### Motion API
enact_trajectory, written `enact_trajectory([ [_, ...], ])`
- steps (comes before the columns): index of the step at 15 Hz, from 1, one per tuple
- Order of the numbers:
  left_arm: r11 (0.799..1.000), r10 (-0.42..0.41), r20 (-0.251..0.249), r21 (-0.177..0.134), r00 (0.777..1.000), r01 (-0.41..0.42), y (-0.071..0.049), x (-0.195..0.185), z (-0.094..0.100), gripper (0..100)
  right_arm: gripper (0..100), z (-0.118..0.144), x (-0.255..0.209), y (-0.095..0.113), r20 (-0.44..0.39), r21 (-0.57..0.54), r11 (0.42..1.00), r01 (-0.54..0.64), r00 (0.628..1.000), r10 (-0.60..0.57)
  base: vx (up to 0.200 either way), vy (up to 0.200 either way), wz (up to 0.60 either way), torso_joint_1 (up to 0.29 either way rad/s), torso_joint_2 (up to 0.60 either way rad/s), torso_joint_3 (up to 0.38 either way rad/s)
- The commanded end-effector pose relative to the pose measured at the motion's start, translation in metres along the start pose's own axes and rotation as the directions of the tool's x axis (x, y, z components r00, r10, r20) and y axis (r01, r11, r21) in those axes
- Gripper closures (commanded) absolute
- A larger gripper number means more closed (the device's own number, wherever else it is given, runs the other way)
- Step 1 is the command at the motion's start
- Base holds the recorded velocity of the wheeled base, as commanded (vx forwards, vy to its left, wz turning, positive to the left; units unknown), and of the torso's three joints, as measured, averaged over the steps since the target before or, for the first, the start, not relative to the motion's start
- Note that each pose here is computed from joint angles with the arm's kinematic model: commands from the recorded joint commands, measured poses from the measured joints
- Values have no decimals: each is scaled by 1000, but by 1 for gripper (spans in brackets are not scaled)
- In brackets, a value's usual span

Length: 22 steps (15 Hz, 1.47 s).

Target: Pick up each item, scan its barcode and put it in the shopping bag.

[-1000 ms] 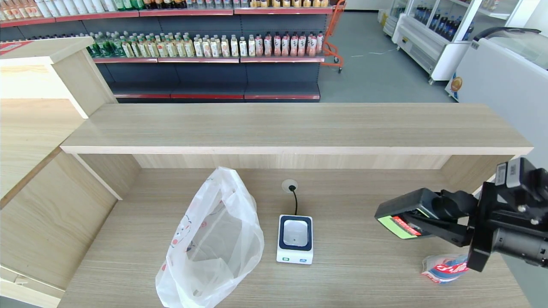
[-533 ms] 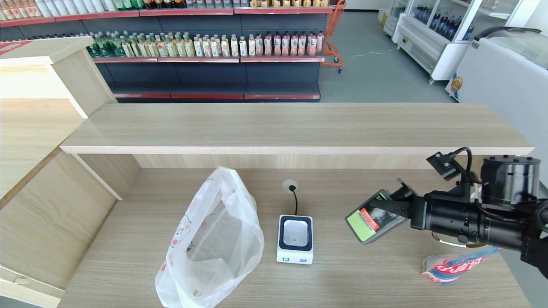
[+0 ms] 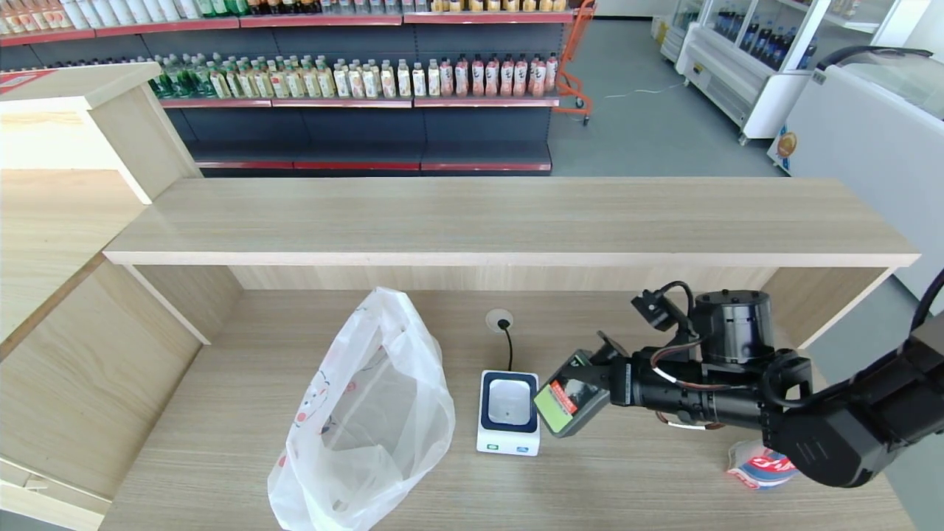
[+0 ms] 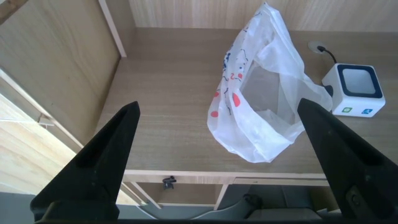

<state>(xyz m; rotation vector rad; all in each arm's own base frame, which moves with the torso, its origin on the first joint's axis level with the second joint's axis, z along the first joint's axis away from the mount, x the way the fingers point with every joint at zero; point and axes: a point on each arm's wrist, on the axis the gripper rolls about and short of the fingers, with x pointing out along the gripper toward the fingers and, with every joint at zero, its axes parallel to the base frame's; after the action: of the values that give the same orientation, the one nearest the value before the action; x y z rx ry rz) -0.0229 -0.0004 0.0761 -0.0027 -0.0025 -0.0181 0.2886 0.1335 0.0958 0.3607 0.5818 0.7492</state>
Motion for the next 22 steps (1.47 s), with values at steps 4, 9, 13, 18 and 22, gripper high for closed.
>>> enact_trajectory([
  [4,1000,0,1,0,1000,0,0,0,0,0,100,-15,50,-6,-56,-8,1000,17,998,-18,0,0,0,0,0,0],
  [9,1000,0,1,-2,1000,0,0,0,0,0,100,-18,71,-9,-62,-47,999,11,998,-14,0,0,0,0,0,0],
  [13,1000,0,1,0,1000,0,0,0,0,0,100,-22,85,-8,-69,-57,998,-1,998,-3,0,0,0,0,0,0],
  [18,1000,0,1,0,1000,0,0,0,0,0,100,-22,87,-5,-61,-103,995,4,998,-10,0,0,0,0,0,0],
  [22,1000,0,1,0,1000,0,0,0,0,0,100,25,37,24,85,20,999,-37,996,35,0,0,0,0,0,0],
])
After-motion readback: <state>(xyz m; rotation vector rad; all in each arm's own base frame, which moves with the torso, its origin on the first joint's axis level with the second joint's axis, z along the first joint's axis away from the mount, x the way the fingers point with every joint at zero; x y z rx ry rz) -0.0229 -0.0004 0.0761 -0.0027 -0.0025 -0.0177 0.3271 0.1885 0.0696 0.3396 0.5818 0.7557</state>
